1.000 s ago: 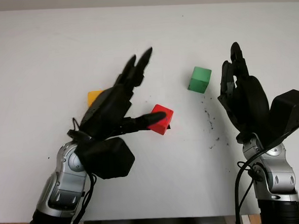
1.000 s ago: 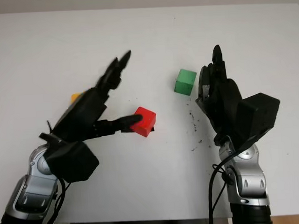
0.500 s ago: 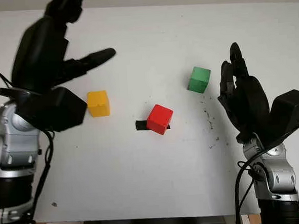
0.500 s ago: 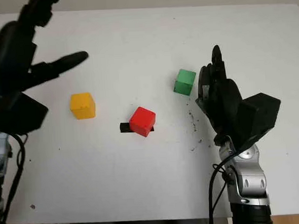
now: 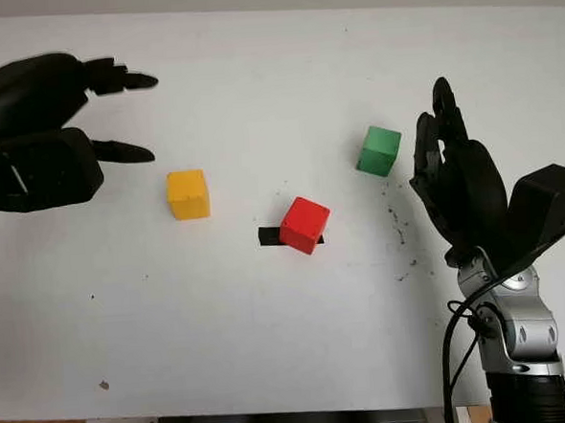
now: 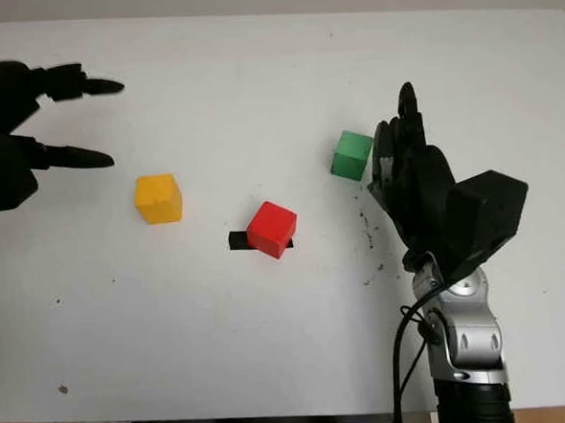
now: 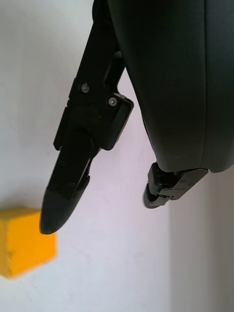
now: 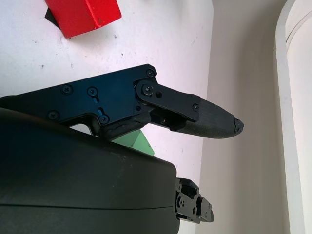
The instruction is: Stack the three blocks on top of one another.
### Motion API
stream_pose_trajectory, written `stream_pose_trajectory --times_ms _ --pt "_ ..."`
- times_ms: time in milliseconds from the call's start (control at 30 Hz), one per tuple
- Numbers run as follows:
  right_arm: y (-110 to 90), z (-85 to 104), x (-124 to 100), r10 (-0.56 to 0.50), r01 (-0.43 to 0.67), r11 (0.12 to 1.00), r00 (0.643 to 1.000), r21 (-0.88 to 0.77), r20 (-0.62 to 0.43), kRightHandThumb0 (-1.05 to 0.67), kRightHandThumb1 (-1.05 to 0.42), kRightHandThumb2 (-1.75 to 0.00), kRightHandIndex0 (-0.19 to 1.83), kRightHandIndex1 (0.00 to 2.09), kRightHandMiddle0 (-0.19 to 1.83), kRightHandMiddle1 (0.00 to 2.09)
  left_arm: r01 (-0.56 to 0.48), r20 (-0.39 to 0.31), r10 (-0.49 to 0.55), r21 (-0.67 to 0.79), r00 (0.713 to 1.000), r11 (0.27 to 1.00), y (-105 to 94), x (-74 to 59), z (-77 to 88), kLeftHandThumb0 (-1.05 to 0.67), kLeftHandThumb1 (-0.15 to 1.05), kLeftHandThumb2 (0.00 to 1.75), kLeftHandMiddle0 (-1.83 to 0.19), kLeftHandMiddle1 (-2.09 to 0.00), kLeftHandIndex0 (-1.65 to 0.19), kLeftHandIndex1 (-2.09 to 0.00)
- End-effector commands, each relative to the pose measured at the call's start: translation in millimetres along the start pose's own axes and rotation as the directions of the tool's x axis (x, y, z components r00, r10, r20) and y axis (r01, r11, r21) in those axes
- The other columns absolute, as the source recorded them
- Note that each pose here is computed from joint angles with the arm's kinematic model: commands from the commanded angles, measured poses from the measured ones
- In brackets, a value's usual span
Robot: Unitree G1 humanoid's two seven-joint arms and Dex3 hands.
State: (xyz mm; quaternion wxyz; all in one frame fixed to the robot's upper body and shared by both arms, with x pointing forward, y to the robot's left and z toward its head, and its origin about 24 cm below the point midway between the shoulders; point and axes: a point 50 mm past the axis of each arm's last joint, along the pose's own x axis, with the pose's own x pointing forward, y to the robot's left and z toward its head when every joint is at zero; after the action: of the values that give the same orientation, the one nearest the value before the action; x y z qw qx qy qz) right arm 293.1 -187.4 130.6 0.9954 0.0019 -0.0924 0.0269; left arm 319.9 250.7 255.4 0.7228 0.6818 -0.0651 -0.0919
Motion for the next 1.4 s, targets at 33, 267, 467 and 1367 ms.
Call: stream_pose_trajectory --times_ms 33,267,467,1367 --pt "-1.9 2.3 0.2 -0.003 0.003 1.0 1.0 -0.006 0.007 -0.68 -1.05 -0.7 -0.19 0.0 -0.19 0.0 -0.008 -0.006 0.008 0.031 1.0 0.999 -5.6 3.2 -0.8 -0.97 1.02 0.06 0.19 0.0 -0.09 -0.04" --pt "-5.4 1.7 -3.3 -0.006 0.006 1.0 1.0 -0.011 0.005 -0.7 -1.05 -0.68 -0.19 0.0 -0.19 0.0 0.024 -0.005 -0.024 0.007 1.0 1.0 -29.6 14.2 2.5 -1.02 1.03 0.06 0.19 0.0 -0.03 -0.03" --pt "-4.6 0.9 -3.3 -0.004 0.004 1.0 1.0 0.005 0.003 -0.7 -1.05 -0.68 -0.19 0.0 -0.19 0.0 -0.026 0.008 0.026 0.001 1.0 1.0 -42.5 16.0 7.3 -0.98 1.01 0.05 0.19 0.0 -0.04 -0.06" --pt "-8.0 0.3 -5.1 0.001 -0.001 1.0 1.0 -0.014 0.001 -0.71 -1.05 -0.68 -0.19 0.0 -0.19 0.0 0.009 0.004 -0.009 0.034 1.0 0.999 -70.7 25.9 10.0 -0.88 0.97 0.06 0.19 0.0 -0.35 -0.13"
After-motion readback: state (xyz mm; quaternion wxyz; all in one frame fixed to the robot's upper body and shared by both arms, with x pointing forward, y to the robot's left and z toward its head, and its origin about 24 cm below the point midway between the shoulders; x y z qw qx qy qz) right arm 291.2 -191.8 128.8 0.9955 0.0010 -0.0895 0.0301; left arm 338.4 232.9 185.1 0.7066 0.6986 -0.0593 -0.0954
